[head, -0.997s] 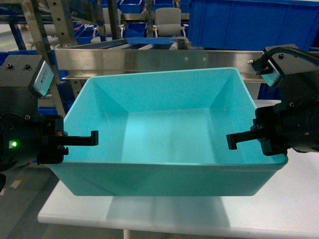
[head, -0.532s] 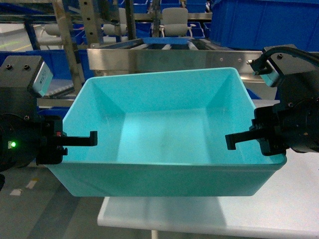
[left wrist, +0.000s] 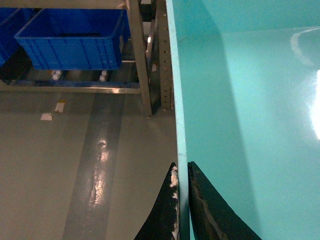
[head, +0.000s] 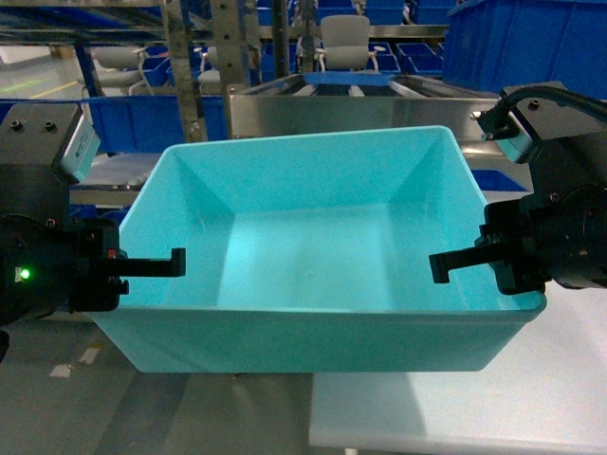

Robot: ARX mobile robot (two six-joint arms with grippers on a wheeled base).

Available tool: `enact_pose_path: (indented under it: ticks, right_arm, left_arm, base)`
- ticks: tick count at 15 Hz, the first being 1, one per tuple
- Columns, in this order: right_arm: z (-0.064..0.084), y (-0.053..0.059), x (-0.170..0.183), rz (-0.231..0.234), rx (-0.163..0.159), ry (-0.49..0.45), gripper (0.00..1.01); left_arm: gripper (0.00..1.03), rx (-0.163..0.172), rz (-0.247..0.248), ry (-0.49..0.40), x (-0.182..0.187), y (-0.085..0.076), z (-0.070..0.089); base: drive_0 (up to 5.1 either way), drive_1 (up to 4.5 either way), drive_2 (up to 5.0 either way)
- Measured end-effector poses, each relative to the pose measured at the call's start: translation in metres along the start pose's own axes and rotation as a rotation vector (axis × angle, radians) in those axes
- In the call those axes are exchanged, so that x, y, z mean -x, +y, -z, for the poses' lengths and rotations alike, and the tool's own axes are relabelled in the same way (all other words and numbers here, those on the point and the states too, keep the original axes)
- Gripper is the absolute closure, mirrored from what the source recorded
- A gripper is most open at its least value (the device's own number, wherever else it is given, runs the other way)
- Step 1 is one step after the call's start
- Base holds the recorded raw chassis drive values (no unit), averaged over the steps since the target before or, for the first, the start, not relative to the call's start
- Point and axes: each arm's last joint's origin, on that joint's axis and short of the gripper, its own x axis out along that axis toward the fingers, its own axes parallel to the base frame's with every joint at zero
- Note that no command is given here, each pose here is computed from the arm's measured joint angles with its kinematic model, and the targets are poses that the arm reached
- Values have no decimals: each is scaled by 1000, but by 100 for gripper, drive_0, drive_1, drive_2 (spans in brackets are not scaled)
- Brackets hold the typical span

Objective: Organize blue bins on left shelf correctly

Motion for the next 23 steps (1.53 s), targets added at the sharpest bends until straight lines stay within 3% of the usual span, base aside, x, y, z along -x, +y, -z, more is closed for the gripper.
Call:
enact_pose_path:
  ticks: [23]
  right_arm:
    - [0, 0, 0, -1, 0, 3, 99]
  left_arm:
    - [101, 0, 0, 1, 0, 0, 0]
  base:
    - [-476, 350, 162]
